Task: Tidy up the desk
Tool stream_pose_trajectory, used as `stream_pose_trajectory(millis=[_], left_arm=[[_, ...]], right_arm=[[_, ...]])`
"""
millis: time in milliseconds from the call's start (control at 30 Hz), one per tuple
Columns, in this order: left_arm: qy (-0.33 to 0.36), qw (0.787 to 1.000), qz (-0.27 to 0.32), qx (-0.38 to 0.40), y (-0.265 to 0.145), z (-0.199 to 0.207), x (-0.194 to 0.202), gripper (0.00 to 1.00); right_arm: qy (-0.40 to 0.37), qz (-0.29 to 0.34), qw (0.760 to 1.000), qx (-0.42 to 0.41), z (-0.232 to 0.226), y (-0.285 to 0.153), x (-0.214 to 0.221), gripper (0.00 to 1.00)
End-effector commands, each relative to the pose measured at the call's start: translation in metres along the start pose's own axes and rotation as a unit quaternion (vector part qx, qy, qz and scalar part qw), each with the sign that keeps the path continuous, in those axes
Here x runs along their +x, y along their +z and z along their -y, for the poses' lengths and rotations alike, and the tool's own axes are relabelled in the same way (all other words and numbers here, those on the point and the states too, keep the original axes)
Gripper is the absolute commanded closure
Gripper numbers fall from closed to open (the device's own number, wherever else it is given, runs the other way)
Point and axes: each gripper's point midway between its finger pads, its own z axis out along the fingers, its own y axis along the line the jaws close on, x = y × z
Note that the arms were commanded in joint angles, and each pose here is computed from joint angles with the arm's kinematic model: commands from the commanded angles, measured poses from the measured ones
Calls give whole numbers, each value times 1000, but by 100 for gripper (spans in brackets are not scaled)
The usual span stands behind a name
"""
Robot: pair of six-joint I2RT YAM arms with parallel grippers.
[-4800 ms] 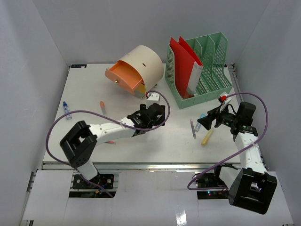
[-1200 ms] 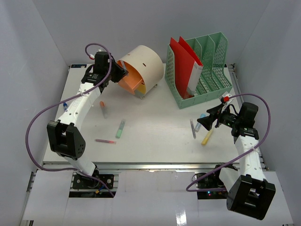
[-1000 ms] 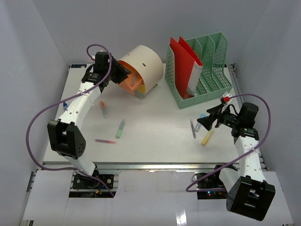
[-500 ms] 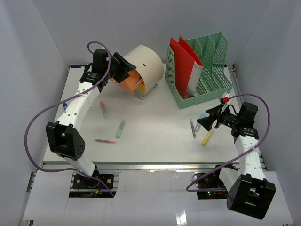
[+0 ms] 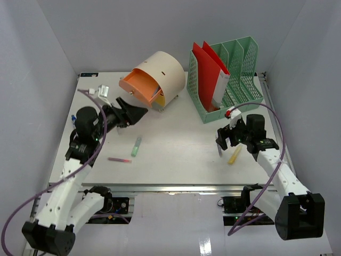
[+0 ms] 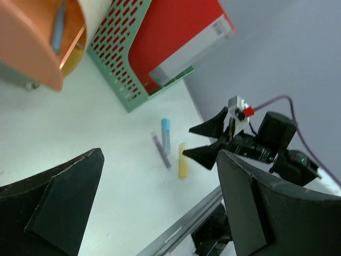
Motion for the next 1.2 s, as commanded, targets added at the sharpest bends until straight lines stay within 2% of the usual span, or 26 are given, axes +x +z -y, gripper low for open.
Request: stream_pose_trajectory(millis=[0, 133, 200, 400, 567, 800, 900, 1000, 1167], left_arm=[[39, 998, 18, -55, -42, -35, 33, 2], [14, 995, 21, -93, -67, -60, 64, 2], [8, 995, 38, -93, -75, -60, 65, 2], [-55, 992, 28, -112, -87, -81, 99, 2], [-59, 992, 13, -111, -92, -84, 112, 2], [-63, 993, 3, -101, -99, -80, 120, 2], [-69, 993, 0, -99, -101, -80, 124, 2], [-69, 993, 2, -94, -102, -78, 124, 2], [-71, 993, -3, -92, -102, -77, 126, 2]], right_arm=[[7, -50, 995, 87, 16, 6, 2, 10], [7, -95, 992, 88, 11, 23, 19, 5], [8, -113, 990, 85, 9, 31, 26, 3], [2, -139, 987, 84, 10, 49, 34, 12], [-8, -155, 983, 93, 18, 62, 36, 23], [-32, -135, 985, 100, 17, 61, 21, 24], [-39, -129, 988, 78, 9, 64, 18, 24], [-33, -141, 989, 35, -5, 71, 23, 28], [-21, -154, 987, 30, -6, 81, 31, 36]])
